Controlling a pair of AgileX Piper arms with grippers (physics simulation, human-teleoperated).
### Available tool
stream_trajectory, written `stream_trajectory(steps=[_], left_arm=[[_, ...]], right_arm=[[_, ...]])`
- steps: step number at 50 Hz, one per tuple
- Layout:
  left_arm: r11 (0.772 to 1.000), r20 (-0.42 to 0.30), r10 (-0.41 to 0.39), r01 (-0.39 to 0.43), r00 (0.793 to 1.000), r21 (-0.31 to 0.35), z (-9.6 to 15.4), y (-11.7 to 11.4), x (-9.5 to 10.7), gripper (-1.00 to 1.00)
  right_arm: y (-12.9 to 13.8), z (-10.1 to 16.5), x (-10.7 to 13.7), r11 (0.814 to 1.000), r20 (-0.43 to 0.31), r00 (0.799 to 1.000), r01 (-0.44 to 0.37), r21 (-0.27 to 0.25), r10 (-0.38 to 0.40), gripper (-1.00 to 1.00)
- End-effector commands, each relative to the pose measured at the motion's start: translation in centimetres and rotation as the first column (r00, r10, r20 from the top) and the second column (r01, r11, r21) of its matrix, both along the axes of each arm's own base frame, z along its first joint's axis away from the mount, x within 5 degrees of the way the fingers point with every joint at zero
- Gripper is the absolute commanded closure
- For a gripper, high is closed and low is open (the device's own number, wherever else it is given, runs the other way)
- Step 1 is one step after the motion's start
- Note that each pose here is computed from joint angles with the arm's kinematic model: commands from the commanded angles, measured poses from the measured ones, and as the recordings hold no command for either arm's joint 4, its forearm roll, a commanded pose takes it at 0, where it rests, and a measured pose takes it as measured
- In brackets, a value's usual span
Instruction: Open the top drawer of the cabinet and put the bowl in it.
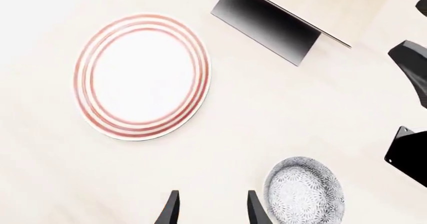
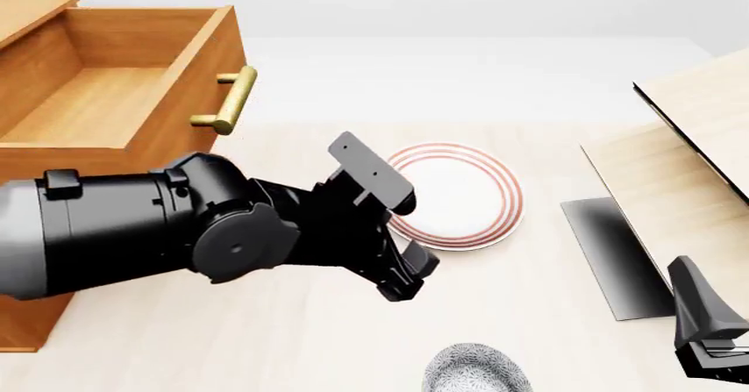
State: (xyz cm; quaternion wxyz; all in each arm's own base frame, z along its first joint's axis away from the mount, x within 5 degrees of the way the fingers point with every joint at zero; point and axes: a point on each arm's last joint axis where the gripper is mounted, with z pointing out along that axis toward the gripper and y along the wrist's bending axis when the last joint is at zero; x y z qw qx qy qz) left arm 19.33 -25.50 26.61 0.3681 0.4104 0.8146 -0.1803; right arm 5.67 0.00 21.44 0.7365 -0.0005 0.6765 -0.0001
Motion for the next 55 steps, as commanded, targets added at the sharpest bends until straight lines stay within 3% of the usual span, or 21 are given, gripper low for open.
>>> stream_trajectory(steps=[1,22,55], left_arm=[[1.000,-0.012,-0.018,0.018,1.000,0.006,-0.6,-1.0,-0.2,-1.00],[0.999,-0.045,-0.055,0.055,0.997,-0.002,-1.7,-3.9,-0.9,-1.00],[0.998,-0.108,-0.067,0.067,0.992,-0.003,-4.3,-6.5,-2.0,-1.00]], right_arm=[[0.0,0.0,0.0,1.000,0.001,1.000,0.000,0.000,0.000,-1.00],[0.0,0.0,0.0,1.000,0.001,1.000,0.000,0.000,0.000,-1.00],[0.0,0.0,0.0,1.000,0.000,1.000,0.000,0.000,0.000,-1.00]])
